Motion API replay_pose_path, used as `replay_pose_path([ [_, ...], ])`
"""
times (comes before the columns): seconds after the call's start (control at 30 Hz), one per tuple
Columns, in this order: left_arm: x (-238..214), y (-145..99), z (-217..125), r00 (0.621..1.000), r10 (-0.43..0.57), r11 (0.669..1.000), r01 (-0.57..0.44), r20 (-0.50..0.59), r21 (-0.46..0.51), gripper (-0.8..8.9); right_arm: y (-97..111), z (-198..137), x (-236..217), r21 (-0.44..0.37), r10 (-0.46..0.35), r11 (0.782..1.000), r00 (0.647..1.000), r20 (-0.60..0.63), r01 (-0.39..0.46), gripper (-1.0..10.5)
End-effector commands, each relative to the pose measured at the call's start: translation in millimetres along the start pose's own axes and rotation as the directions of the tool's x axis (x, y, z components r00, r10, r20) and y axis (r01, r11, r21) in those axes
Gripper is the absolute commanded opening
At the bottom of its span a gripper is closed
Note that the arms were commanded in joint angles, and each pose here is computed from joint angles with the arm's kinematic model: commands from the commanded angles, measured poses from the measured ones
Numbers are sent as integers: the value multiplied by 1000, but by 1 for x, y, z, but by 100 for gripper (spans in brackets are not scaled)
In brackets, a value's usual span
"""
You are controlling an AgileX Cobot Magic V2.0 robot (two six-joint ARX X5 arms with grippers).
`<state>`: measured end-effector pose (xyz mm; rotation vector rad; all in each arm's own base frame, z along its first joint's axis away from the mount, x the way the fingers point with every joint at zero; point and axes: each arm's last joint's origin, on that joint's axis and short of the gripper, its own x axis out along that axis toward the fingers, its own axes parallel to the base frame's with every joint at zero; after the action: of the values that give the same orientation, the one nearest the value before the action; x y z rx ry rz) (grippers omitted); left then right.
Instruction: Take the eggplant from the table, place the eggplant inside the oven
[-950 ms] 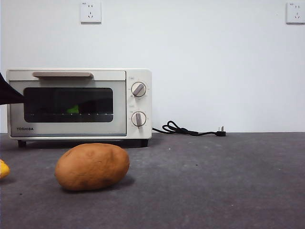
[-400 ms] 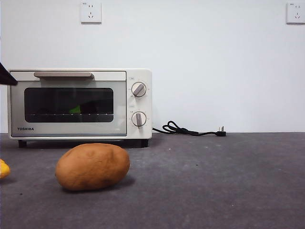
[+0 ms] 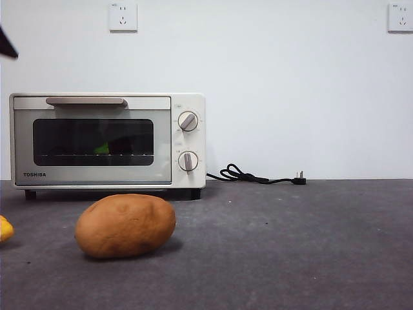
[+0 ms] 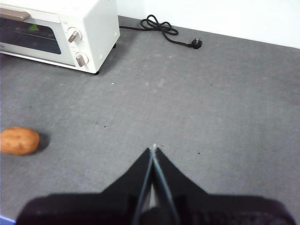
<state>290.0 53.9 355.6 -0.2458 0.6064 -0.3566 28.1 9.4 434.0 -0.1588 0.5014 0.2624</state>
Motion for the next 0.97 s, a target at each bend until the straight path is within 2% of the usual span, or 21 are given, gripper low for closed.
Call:
replay_pose_path([
  [0.03,-16,-24,-3,1000,21,999,-21,-7,27,-5,0,-3,2,-4,3,1000,1000,-31,-3,-11],
  [0.27,-66,-81,-18,1000,-10,994,10,-3,108,-5,3,-4,2,-1,93,996,995,-47,-93,-11],
  [0.47,-113,-114,-42,1000,22,987,-24,16,159,-5,4,-4,1,1,136,991,989,-55,-137,-11],
  [0.63,-150,-127,-67,997,69,984,-72,21,165,-5,5,-4,1,3,163,987,985,-60,-164,-11],
  [0.97,-195,-141,-100,995,61,980,-76,84,186,-5,6,-4,1,4,179,984,982,-63,-179,-11],
])
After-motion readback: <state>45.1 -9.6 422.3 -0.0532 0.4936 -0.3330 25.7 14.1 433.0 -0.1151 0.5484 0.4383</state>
